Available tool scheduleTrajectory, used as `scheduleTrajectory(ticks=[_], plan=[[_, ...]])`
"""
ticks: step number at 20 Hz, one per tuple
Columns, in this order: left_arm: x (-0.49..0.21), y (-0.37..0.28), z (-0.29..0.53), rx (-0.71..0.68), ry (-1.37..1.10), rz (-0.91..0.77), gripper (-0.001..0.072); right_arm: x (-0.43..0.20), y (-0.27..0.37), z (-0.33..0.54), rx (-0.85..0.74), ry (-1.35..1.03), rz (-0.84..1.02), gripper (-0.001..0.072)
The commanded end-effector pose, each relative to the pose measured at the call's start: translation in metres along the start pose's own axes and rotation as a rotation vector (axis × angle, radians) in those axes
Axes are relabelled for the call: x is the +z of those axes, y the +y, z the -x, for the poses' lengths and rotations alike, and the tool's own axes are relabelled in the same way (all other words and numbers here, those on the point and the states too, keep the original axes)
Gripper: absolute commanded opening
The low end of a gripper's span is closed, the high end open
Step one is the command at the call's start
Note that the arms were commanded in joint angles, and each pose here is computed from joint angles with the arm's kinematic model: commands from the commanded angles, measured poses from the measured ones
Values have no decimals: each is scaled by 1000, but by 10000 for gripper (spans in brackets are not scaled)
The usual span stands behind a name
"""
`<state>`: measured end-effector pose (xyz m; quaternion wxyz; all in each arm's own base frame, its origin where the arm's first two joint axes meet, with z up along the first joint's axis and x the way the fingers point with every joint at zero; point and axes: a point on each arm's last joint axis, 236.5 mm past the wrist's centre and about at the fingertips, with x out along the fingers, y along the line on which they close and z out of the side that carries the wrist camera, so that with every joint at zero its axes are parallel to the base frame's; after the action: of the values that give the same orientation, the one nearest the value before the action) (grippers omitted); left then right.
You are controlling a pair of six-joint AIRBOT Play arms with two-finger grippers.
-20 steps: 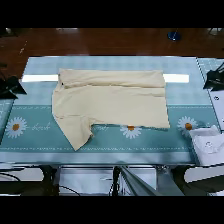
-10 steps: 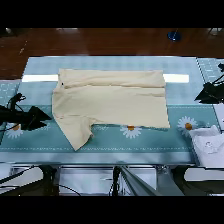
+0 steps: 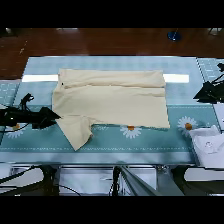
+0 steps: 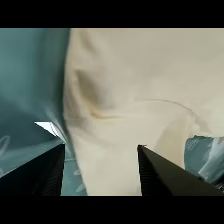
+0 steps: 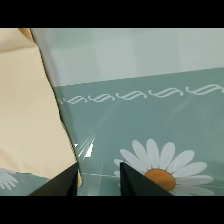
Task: Fold the shirts.
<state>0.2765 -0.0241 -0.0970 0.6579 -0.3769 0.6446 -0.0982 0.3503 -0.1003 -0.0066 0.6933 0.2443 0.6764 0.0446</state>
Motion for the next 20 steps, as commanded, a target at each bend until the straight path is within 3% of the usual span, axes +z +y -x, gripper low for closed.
scheduleTrajectory(ticks=[1,2,3,4,5,10,12,17,20], plan=[[6,2,-25,56,0,-15,560,0,4,5,2,-13,6,329],[6,2,-31,67,3,-20,547,0,5,8,-1,-24,9,329],[6,2,-37,76,5,-21,335,0,6,11,-3,-33,13,328],[5,1,-39,78,12,-26,70,0,7,14,-6,-42,16,328],[6,1,-39,79,10,-28,35,0,9,17,-8,-50,20,328],[1,4,-31,59,29,-18,34,-9,6,17,-23,-32,18,346],[1,7,-27,49,31,-9,34,-32,7,-4,20,56,17,472],[-1,10,-22,33,40,-21,34,-95,35,-63,241,243,-41,478],[-1,10,-22,32,40,-30,34,-114,41,-82,294,283,-86,474]])
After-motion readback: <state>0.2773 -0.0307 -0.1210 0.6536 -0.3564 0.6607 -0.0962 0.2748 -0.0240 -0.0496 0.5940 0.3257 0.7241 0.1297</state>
